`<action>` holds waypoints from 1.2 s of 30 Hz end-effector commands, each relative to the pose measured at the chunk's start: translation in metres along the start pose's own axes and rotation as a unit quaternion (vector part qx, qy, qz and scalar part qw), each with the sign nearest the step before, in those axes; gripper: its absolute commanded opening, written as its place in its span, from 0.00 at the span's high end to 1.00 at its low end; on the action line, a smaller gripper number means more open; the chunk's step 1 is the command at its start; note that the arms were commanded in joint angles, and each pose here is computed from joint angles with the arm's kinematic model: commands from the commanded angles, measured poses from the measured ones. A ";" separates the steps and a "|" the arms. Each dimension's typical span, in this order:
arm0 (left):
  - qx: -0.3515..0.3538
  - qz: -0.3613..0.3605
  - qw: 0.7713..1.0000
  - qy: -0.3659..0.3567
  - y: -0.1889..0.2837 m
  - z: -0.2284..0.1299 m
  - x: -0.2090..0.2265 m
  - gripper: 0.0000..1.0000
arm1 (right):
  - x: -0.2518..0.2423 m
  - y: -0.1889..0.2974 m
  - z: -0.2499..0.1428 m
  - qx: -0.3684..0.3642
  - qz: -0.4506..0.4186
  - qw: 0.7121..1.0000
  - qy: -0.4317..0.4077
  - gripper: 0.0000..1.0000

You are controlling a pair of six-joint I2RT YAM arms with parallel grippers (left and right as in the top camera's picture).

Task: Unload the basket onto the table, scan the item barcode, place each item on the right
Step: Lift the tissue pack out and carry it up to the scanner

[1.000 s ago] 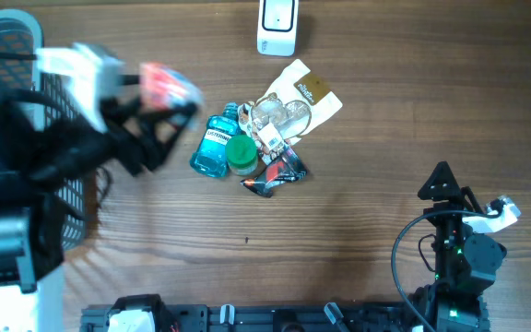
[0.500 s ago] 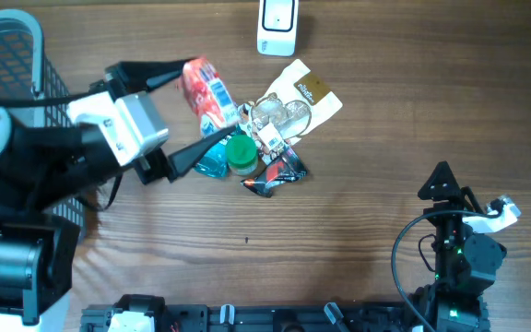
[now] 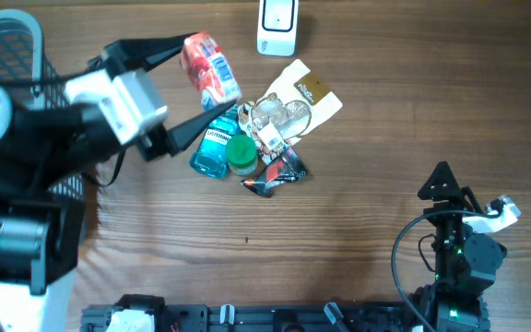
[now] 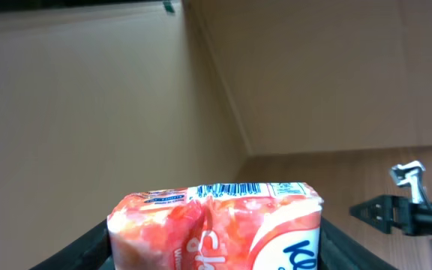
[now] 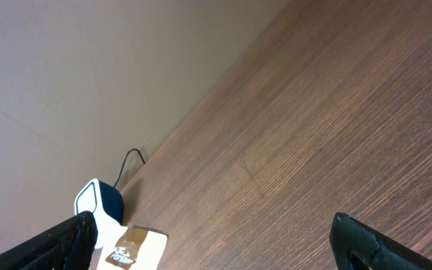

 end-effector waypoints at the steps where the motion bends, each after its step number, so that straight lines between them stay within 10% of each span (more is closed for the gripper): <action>1: 0.029 -0.008 0.996 0.078 -0.011 -0.018 0.012 0.36 | -0.002 0.000 0.001 -0.005 -0.008 1.000 0.009 0.01; 13: 0.105 0.008 0.935 0.339 -0.050 -0.085 0.060 0.42 | -0.002 0.000 0.001 -0.006 -0.008 1.000 0.009 0.00; 26: 0.117 0.108 0.794 0.587 -0.136 -0.162 0.095 0.41 | -0.002 0.000 0.001 -0.006 -0.008 1.000 0.009 0.00; 36: 0.009 0.142 0.637 0.758 -0.187 -0.215 0.142 0.36 | -0.002 0.000 0.001 -0.006 -0.008 1.000 0.009 0.00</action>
Point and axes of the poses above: each gripper's point midway between its finger pads, its own y axis back along the fingers, its own x axis along the line the jaws close on, z = x × y, the point moved 8 cm from there along y, back along the fingers, and after that the axes turned 13 degrees about y, right-handed, at the moved point
